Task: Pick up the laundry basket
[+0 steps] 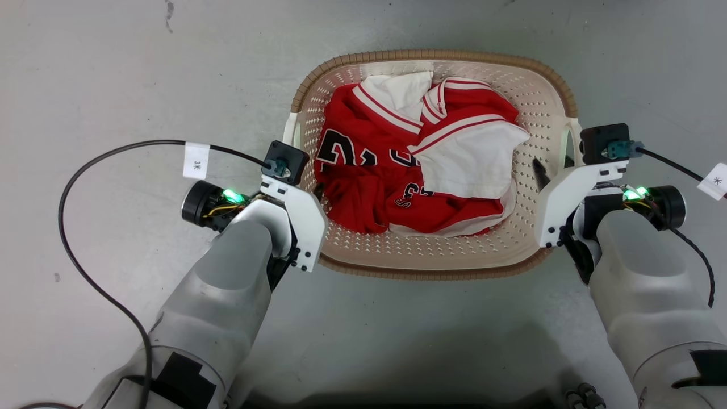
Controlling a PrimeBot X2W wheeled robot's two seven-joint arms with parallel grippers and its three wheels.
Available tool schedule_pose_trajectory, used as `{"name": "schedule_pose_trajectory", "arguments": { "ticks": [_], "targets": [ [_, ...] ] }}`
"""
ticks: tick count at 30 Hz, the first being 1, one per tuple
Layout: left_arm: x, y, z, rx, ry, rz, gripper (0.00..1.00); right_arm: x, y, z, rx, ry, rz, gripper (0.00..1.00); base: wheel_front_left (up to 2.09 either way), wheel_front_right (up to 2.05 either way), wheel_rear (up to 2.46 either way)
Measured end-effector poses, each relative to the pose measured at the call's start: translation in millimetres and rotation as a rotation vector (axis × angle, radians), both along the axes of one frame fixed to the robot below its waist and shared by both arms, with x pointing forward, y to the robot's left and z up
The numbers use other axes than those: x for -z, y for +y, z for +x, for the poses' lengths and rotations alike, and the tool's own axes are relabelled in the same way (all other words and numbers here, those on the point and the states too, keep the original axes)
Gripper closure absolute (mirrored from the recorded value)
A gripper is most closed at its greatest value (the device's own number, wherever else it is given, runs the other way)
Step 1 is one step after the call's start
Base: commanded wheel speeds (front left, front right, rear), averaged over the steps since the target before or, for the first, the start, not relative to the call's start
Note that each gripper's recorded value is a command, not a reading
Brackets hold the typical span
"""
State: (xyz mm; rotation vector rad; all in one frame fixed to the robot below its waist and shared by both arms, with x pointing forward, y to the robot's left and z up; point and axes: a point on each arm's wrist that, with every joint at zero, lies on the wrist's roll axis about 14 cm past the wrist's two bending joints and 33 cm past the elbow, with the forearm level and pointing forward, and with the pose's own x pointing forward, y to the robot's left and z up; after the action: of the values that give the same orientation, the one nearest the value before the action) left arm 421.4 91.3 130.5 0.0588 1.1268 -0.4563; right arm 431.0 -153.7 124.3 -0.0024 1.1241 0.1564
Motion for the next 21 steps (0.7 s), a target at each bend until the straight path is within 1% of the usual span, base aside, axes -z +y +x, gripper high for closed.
{"name": "schedule_pose_trajectory", "arguments": {
  "ticks": [11, 18, 21],
  "targets": [
    [-5.8, 1.5, -1.5, -0.030, 0.020, -0.024, 1.00, -5.2, 0.2, -0.2, 0.003, 0.003, 0.000, 1.00, 0.00, 0.00, 0.00],
    [-27.3, 0.4, -7.2, -0.045, 0.042, -0.039, 1.00, -27.0, -3.7, -4.2, -0.024, 0.024, -0.025, 1.00, 0.00, 0.00, 0.00],
    [-49.1, -3.4, -6.5, -0.029, 0.033, -0.054, 1.00, -48.7, -6.4, -0.7, -0.051, 0.029, -0.049, 1.00, 0.00, 0.00, 0.00]
  ]
}}
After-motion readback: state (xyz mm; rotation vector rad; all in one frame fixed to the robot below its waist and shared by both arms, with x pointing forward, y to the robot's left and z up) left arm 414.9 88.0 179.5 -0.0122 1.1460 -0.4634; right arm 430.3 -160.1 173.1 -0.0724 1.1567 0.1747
